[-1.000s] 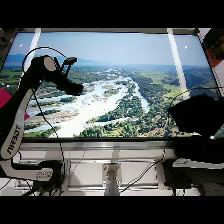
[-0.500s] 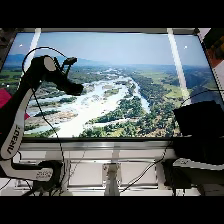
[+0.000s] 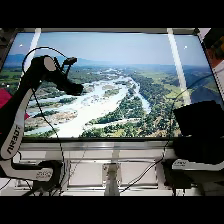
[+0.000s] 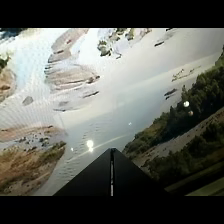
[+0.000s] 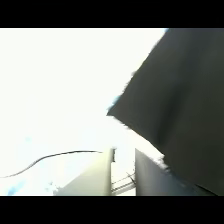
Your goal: Fold the clothes and pants, and hang the long-sleeved shirts on hangers.
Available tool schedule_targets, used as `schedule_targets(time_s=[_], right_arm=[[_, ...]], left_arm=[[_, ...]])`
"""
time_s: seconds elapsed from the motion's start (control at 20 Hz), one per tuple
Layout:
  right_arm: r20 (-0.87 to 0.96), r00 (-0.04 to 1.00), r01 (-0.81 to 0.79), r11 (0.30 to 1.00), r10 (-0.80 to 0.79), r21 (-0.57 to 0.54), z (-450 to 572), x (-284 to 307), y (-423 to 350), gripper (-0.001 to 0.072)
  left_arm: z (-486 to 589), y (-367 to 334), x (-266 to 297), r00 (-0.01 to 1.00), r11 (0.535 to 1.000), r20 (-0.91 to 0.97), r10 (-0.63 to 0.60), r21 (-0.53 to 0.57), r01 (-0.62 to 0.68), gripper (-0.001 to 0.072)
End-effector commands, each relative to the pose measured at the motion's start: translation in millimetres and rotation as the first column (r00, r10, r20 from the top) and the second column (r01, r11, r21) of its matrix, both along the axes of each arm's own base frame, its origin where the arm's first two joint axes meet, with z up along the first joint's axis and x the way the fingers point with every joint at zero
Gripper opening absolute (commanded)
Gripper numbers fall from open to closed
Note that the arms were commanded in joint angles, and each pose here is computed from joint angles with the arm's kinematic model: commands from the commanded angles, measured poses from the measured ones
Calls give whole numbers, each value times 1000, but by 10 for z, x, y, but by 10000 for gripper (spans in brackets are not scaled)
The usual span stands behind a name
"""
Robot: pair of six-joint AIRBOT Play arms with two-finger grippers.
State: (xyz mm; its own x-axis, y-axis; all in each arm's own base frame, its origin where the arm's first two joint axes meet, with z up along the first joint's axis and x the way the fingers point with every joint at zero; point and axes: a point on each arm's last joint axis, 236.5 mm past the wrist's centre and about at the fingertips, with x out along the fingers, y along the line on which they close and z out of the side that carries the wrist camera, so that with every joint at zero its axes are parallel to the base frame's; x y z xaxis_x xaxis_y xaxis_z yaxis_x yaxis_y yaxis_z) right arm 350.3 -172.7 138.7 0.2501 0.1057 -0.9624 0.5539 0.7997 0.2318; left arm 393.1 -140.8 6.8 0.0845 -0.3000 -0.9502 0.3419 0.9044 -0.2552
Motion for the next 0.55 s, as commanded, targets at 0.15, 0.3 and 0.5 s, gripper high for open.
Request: schedule_targets(time_s=[0.15, 0.3, 0.5], right_arm=[[-57, 934, -355, 934, 354, -20, -613, 702, 1315, 13], [-154, 873, -462, 886, 462, 42, -1009, 681, 1780, 13], [-216, 810, -542, 837, 545, 81, -1328, 676, 2183, 14]], left_arm=[[-3, -2, -1, 1000, 1000, -1, -1, 1, 1, 7], [-3, -2, -1, 1000, 1000, -1, -1, 1, 1, 7], [-3, -2, -1, 1000, 1000, -1, -1, 1, 1, 7]])
